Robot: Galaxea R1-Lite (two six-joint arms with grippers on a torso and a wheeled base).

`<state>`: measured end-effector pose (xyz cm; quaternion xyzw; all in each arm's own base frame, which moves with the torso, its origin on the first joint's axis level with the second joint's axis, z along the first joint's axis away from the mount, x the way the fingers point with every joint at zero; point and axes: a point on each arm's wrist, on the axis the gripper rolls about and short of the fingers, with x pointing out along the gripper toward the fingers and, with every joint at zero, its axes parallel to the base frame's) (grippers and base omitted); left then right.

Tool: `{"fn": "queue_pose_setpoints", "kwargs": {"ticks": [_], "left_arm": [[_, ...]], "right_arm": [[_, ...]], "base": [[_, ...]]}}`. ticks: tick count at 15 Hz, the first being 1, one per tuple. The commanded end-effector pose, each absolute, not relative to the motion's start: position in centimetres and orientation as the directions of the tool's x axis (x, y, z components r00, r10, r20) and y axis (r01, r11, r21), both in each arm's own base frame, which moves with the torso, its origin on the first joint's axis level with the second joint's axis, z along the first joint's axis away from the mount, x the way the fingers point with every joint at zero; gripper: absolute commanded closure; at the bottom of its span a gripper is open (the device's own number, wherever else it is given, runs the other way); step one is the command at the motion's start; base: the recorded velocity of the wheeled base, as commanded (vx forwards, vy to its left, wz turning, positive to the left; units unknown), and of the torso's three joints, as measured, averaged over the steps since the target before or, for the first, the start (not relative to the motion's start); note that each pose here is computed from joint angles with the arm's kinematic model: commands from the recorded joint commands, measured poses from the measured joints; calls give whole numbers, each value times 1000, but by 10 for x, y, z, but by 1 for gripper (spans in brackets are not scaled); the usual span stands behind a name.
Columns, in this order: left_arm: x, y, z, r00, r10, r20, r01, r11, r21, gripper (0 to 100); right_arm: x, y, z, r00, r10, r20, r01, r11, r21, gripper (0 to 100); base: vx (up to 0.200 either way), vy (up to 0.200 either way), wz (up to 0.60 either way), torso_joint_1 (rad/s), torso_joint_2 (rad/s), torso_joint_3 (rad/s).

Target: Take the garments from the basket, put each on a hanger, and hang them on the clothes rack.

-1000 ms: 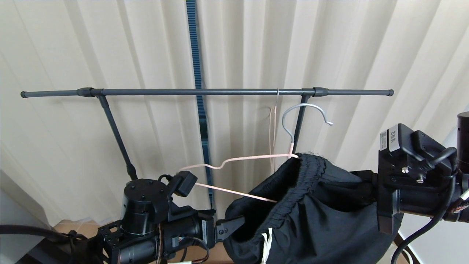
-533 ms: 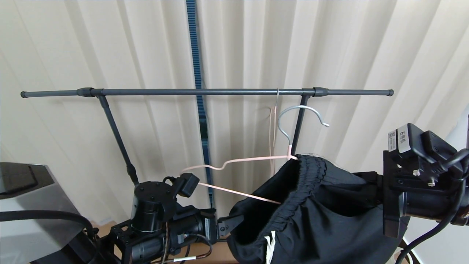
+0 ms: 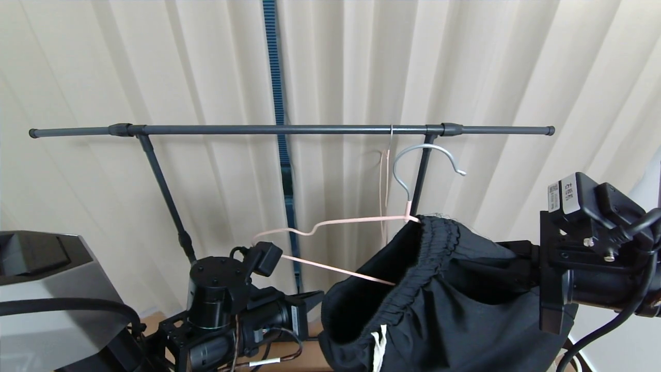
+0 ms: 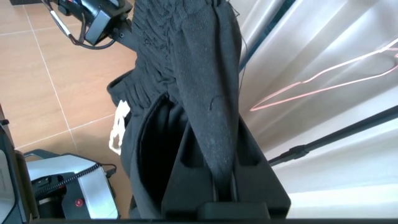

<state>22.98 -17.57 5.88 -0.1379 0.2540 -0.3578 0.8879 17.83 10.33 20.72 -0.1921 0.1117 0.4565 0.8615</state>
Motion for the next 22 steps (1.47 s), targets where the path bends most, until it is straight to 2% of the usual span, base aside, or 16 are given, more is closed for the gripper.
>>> {"fn": "queue_pose_setpoints", "kwargs": {"ticks": [1,5,6,7,10,14,17,19,22], "left_arm": [[223,-171,62,616,-708,-346,578,705,-412,100],[209,-160,77,629,-713,-309,603,699,-386,100],[207,-158,76,628,-711,-317,620,703,-348,100],[205,-157,75,632,-704,-322,623,710,-329,0],[196,-151,80,638,-706,-307,612,707,-355,0],[204,-143,74,645,-694,-321,465,689,-555,0],[221,-143,59,592,-727,-349,403,642,-652,0],[231,-148,52,589,-727,-354,394,640,-660,0],[241,-157,59,595,-742,-310,427,618,-661,0]], "right_arm": [[180,103,206,559,740,-373,-829,512,-227,100],[187,100,205,579,722,-379,-814,537,-222,100],[188,100,205,580,721,-379,-813,538,-222,100],[188,100,205,580,721,-380,-814,538,-221,100],[189,98,208,591,717,-370,-805,558,-204,100],[188,96,212,596,722,-352,-799,575,-174,100],[189,97,214,601,733,-318,-797,582,-163,100],[188,98,215,561,772,-299,-825,550,-127,100],[186,97,217,552,782,-289,-831,543,-121,100]], "base": [[0,0,0,0,0,0],[0,0,0,0,0,0],[0,0,0,0,0,0],[0,0,0,0,0,0],[0,0,0,0,0,0],[0,0,0,0,0,0],[0,0,0,0,0,0],[0,0,0,0,0,0],[0,0,0,0,0,0]]}}
